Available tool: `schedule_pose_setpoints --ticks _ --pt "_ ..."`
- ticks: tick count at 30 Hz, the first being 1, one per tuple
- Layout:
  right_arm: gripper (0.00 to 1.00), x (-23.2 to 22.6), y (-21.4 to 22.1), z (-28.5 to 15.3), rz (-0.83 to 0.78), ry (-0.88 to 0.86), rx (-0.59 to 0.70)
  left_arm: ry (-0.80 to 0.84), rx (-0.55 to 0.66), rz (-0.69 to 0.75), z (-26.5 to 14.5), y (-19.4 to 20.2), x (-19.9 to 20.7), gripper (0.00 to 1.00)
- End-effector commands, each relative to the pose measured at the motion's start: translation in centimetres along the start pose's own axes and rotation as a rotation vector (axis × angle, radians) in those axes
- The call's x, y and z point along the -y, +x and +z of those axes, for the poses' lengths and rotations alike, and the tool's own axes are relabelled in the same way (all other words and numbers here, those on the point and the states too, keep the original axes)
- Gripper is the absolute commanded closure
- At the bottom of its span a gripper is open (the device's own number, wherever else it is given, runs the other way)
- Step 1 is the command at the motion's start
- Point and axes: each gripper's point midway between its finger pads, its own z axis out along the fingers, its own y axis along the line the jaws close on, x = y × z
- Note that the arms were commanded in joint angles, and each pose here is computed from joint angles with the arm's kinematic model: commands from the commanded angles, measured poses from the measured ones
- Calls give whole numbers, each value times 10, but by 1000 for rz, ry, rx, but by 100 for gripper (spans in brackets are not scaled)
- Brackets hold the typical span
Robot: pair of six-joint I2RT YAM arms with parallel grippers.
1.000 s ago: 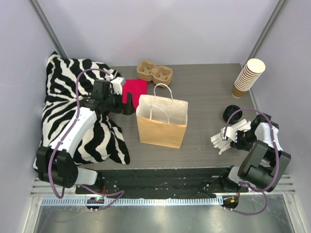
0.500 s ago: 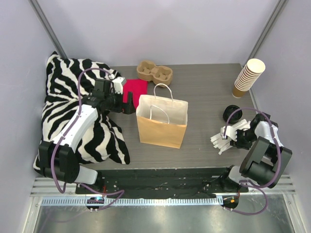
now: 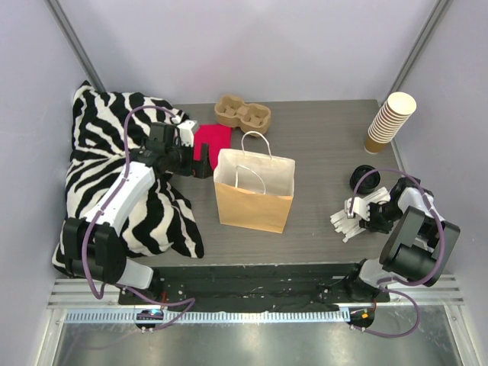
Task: Pack the takeout coffee
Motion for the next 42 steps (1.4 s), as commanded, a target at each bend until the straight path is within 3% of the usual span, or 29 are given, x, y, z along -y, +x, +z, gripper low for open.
schedule_pose_setpoints --ticks 1,13,18,20,23,27,29,37,42 --pt "61 23 -5 -2 -456 8 3 16 55 32 -8 -23 3 2" --pt "70 -32 -26 -1 -485 -87 52 16 55 33 -9 -24 2 2" --pt "62 -44 -32 4 -482 -92 72 19 57 36 -9 -25 3 2" --pt "63 -48 -34 6 -500 -95 76 19 58 39 -10 -25 3 2" --pt "72 -50 -37 5 -517 -91 80 17 64 44 -13 -26 3 2" --pt "95 -54 -45 -6 -530 -98 97 15 78 42 -15 -30 3 2" --pt "99 -48 -50 -14 -537 -73 107 18 93 43 -17 -35 5 2" --pt "99 -29 -86 -52 -567 32 196 19 138 59 -27 -50 9 2" --pt "99 22 -128 -93 -532 211 260 13 167 70 -34 -59 11 1"
